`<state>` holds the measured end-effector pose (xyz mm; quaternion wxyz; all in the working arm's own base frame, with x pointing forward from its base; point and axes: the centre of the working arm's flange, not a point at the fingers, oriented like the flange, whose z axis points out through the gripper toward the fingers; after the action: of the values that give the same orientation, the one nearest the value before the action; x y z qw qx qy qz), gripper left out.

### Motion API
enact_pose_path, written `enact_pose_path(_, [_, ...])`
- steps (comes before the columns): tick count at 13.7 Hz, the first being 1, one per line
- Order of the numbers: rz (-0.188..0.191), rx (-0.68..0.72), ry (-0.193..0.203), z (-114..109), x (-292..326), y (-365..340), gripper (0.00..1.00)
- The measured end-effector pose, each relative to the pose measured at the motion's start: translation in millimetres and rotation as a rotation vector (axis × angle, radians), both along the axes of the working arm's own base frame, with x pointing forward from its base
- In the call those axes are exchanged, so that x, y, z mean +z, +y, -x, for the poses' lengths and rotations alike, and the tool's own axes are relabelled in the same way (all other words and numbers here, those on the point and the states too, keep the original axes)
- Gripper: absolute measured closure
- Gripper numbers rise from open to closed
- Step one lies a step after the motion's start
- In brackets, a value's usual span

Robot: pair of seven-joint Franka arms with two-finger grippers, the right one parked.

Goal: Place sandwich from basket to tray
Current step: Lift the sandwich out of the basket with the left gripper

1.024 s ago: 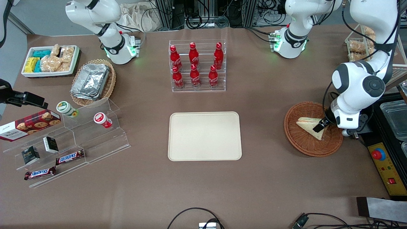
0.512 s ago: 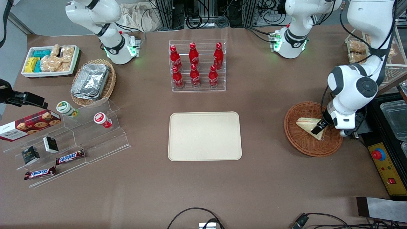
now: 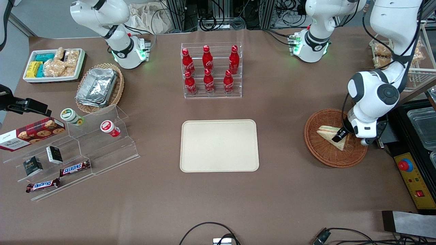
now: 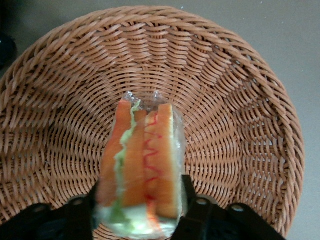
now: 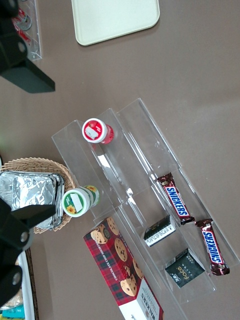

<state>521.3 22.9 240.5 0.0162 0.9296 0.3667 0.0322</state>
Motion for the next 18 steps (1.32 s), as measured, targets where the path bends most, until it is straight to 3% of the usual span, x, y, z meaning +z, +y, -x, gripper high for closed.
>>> enact_pose_path(2, [0.000,0.000,-0.001,-0.1,0.3,0.0,0.60])
enact_pose_path(7, [-0.003,-0.023,0.006,-1.5,11.6,-0.5,0.68])
enact_pose_path(10, [-0.010,-0.088,0.031,-4.8,50.1,-4.1,0.81])
enact_pose_path(14, [-0.026,-0.286,0.039,-5.5,109.2,-29.2,0.81])
enact_pose_path(18, [-0.042,-0.485,0.023,-0.2,128.4,-64.1,0.81])
